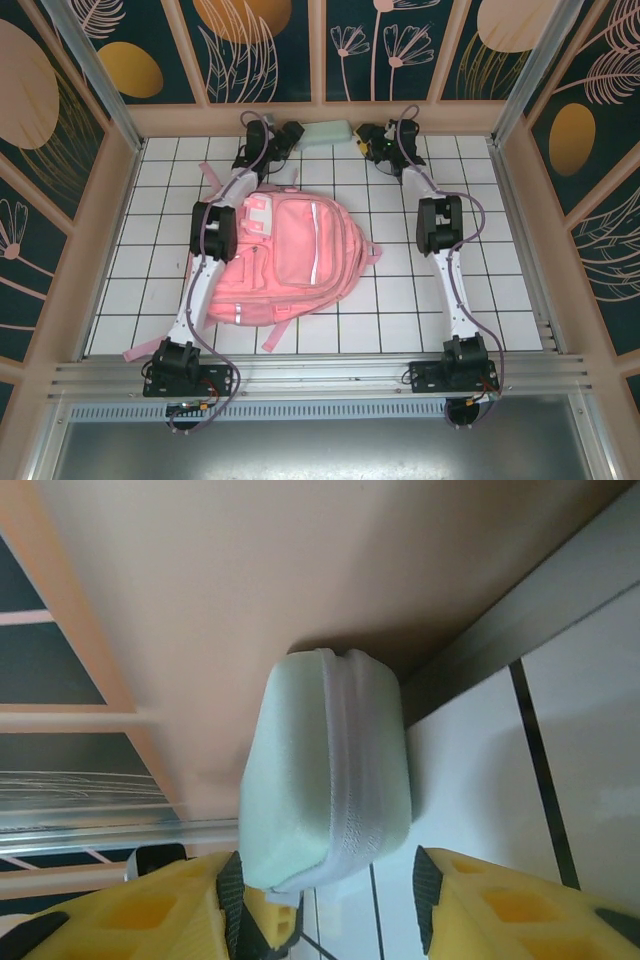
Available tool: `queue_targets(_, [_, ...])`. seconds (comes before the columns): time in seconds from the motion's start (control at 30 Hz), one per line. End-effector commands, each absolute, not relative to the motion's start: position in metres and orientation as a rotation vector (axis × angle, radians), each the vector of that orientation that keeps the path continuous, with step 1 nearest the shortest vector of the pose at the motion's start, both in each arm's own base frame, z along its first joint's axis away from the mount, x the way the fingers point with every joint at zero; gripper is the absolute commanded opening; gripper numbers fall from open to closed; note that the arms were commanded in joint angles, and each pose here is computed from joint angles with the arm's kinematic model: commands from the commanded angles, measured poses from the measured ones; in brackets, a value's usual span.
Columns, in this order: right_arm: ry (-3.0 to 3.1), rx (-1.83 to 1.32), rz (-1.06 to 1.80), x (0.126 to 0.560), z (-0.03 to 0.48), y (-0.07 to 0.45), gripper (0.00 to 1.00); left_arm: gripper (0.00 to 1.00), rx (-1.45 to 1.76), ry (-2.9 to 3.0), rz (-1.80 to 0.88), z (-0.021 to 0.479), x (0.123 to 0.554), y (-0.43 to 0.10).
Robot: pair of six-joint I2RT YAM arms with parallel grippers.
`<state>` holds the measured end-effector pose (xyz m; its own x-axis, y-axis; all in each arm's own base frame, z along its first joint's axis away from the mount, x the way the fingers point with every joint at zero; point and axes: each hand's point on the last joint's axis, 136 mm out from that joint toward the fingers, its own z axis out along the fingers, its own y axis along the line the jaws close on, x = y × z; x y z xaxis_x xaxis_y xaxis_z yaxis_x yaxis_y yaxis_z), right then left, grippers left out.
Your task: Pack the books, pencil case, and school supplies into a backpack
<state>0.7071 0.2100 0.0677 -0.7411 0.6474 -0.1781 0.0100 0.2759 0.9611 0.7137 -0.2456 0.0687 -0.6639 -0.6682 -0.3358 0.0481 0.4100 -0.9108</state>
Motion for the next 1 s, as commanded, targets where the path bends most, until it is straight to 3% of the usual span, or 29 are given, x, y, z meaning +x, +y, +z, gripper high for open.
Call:
queue_targets(0.0, [1.952,0.639,1.500,0.715,0.049,0.205,0.51,0.69,-0.517,2.026,-1.375,0.050,0.698,-0.275])
queue_targets(0.17, [1.976,0.640,1.519,0.710,0.045,0.207,0.51,0.63,-0.507,2.035,-1.426,0.047,0.690,-0.295])
queue_targets(0.6, [2.075,0.690,1.497,0.691,0.033,0.181,0.48,0.30,-0.411,2.213,-1.442,0.026,0.650,-0.338])
queue_targets(0.8, [2.140,0.680,1.452,0.680,0.030,0.177,0.47,0.28,-0.328,2.278,-1.480,0.034,0.623,-0.367])
queue_targets(0.97, [2.163,0.700,1.394,0.663,0.032,0.161,0.46,0.18,-0.334,2.333,-1.443,0.030,0.611,-0.371])
